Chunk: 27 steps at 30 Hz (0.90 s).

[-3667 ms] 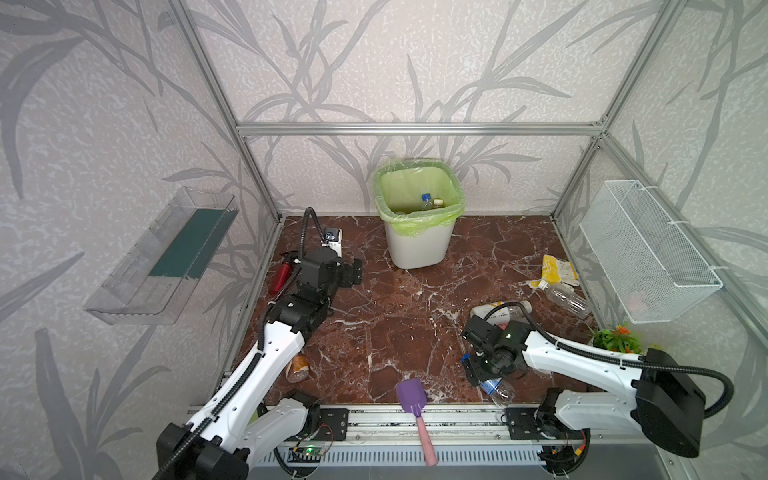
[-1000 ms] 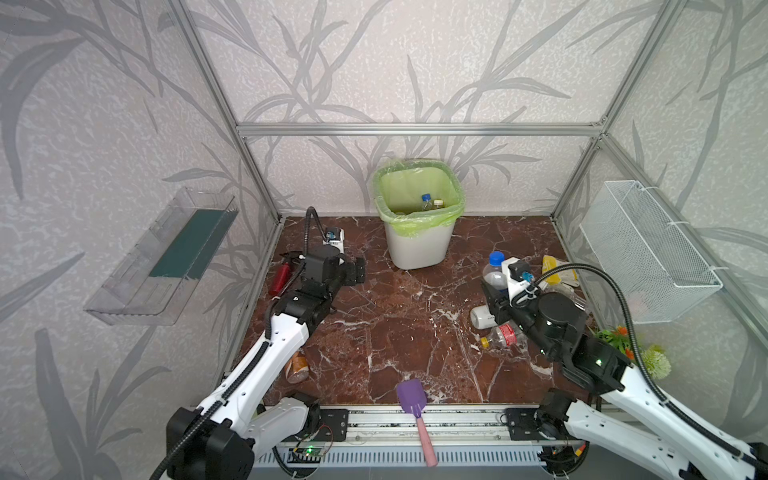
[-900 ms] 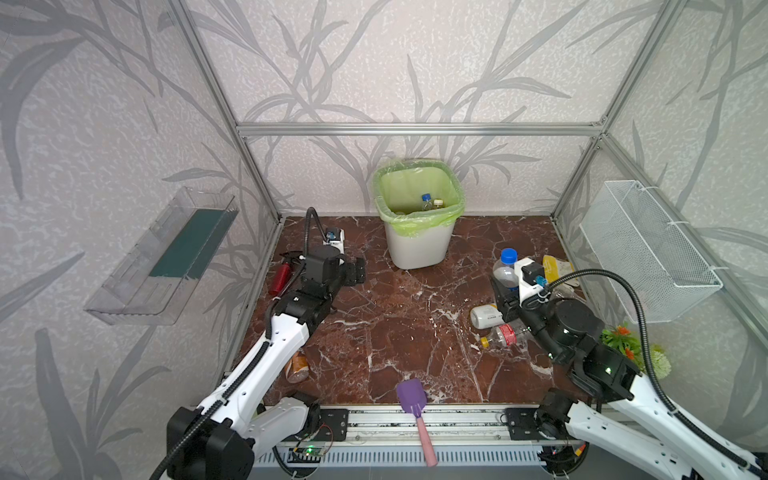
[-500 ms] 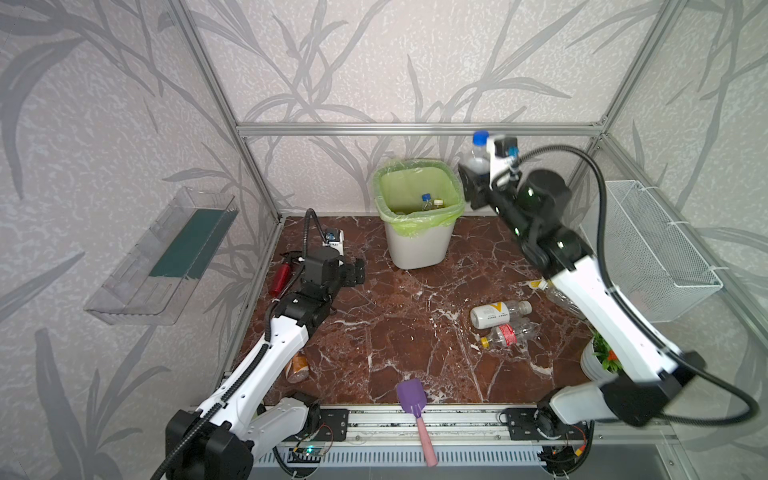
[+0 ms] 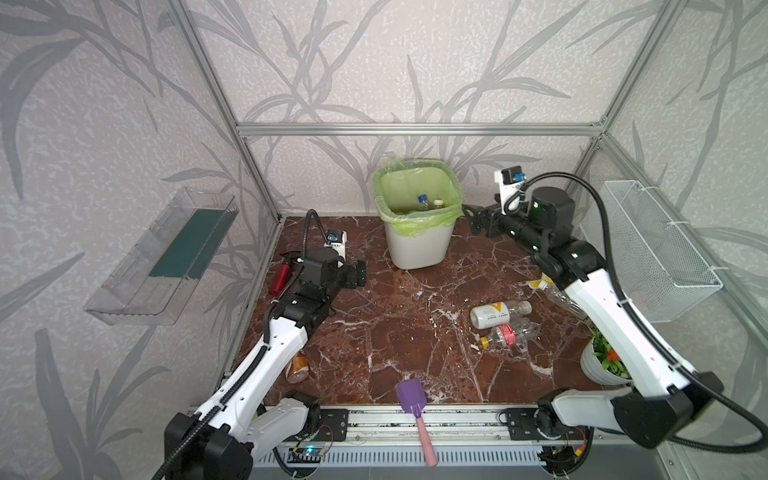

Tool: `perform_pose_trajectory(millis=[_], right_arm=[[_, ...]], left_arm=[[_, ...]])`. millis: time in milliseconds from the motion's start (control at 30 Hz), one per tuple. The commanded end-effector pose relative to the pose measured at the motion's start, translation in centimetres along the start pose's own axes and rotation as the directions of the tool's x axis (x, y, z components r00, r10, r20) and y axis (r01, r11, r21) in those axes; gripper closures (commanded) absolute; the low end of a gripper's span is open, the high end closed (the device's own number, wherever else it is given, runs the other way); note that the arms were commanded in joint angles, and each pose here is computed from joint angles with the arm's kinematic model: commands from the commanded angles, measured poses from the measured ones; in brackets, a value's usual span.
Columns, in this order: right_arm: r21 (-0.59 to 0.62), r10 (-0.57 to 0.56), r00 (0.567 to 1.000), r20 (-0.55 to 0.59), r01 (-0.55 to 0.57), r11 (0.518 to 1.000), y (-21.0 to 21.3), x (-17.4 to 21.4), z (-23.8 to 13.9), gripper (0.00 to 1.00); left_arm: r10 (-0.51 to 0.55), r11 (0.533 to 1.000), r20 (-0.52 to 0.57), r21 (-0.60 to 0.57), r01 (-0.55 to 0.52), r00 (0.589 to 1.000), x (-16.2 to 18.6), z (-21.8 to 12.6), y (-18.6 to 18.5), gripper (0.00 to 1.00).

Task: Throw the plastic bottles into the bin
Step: 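Withdraw the right arm from the bin while the left arm shifts forward, then move the right gripper down to the Pocari Sweat bottle beside the yellow glove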

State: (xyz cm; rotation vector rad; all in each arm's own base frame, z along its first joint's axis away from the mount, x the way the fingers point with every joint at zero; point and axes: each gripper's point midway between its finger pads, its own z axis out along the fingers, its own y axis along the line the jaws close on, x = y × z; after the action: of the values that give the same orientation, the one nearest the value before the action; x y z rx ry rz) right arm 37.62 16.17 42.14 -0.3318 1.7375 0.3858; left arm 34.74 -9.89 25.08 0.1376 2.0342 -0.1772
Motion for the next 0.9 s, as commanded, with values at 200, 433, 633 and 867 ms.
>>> perform_pose_trajectory(millis=[200,433,633,867], right_arm=[[0.399,0.304,0.892,-0.336,-0.158,0.903,-8.4,16.4,-6.6,0.02],[0.594,0.531,0.741,-0.411,-0.224,0.772,-10.0,25.2,-10.8,0.03],[0.693,0.667,0.663,-0.341,-0.302,0.655,-13.6,28.4,-9.9,0.03],[0.72,0.563,0.664,-0.492,-0.053,0.692,-17.5,28.5,-7.5,0.04]], left_arm=[[0.147,0.973,-0.045,0.188,-0.136,0.988,0.3,0.4,-5.8,0.08],[0.128,0.962,-0.062,0.251,-0.109,0.99,0.9,0.9,-7.0,0.08],[0.128,0.965,-0.046,0.237,-0.113,0.991,0.7,0.0,-6.6,0.08],[0.122,0.973,-0.037,0.202,-0.112,0.992,0.4,-0.6,-5.9,0.09]])
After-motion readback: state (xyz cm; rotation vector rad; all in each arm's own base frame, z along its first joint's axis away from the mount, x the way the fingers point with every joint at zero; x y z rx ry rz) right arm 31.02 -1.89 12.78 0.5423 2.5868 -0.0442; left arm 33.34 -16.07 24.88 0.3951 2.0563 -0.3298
